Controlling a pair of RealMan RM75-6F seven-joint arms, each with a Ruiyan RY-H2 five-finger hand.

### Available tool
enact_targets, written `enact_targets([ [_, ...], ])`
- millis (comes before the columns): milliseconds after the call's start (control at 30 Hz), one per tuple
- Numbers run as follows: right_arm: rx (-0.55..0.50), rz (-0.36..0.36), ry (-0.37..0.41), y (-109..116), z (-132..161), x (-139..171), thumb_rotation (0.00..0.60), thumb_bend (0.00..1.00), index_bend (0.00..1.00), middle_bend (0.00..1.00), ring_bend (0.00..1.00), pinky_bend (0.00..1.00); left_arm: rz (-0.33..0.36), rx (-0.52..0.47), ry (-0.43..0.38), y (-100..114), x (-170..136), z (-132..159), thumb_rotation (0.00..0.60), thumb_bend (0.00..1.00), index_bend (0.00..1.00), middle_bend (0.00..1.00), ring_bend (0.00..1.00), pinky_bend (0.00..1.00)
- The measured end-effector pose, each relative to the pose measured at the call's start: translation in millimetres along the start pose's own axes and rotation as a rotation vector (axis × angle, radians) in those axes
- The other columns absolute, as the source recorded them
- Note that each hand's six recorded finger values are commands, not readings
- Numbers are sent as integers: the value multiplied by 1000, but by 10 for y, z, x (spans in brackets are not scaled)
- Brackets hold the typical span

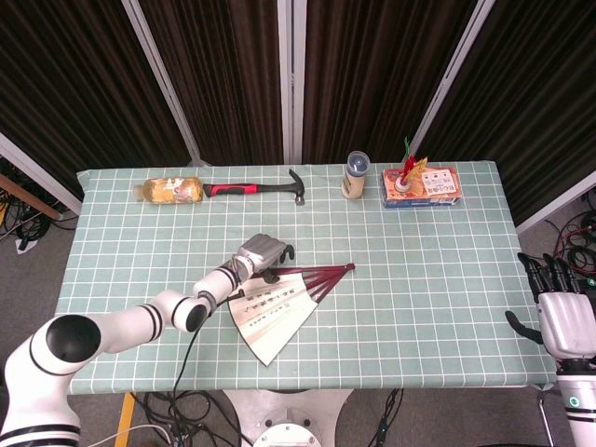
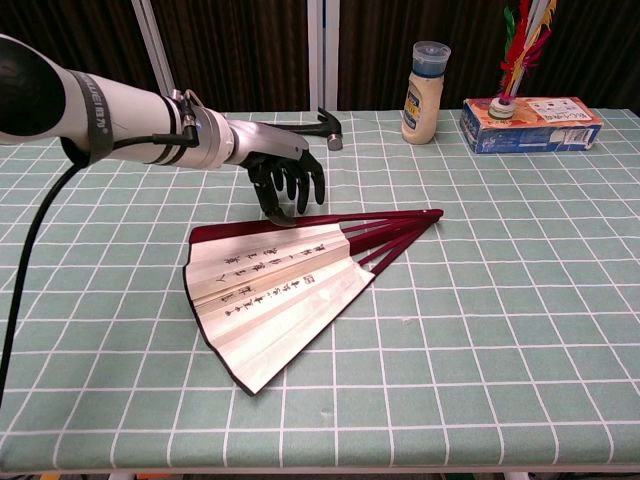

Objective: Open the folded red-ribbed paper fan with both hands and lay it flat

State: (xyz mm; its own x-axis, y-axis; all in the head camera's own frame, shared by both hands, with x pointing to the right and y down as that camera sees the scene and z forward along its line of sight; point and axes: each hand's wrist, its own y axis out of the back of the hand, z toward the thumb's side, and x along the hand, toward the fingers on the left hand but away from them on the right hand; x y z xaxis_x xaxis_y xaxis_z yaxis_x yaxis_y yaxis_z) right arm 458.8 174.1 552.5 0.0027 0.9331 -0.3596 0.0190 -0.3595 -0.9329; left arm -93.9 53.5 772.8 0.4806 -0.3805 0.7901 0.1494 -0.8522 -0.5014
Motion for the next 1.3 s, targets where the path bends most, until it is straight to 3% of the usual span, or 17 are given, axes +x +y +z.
enact_targets([
  [500, -4, 2, -11, -21, -33, 3, 600, 144, 63, 153, 0, 0, -9, 59, -18, -139, 47, 156, 600, 322, 302, 408, 288, 233],
  [1067, -3, -19, -11, 16, -22, 15, 600, 144, 64, 157, 0, 0, 39, 51, -37, -130, -13, 188, 600, 364, 465, 610, 485, 237],
  [1300, -10, -29, -3, 46, -2, 17, 600, 144, 68, 159, 0, 0, 100, 58, -64, -32, -165, 202, 600, 370, 575, 705, 625, 392],
])
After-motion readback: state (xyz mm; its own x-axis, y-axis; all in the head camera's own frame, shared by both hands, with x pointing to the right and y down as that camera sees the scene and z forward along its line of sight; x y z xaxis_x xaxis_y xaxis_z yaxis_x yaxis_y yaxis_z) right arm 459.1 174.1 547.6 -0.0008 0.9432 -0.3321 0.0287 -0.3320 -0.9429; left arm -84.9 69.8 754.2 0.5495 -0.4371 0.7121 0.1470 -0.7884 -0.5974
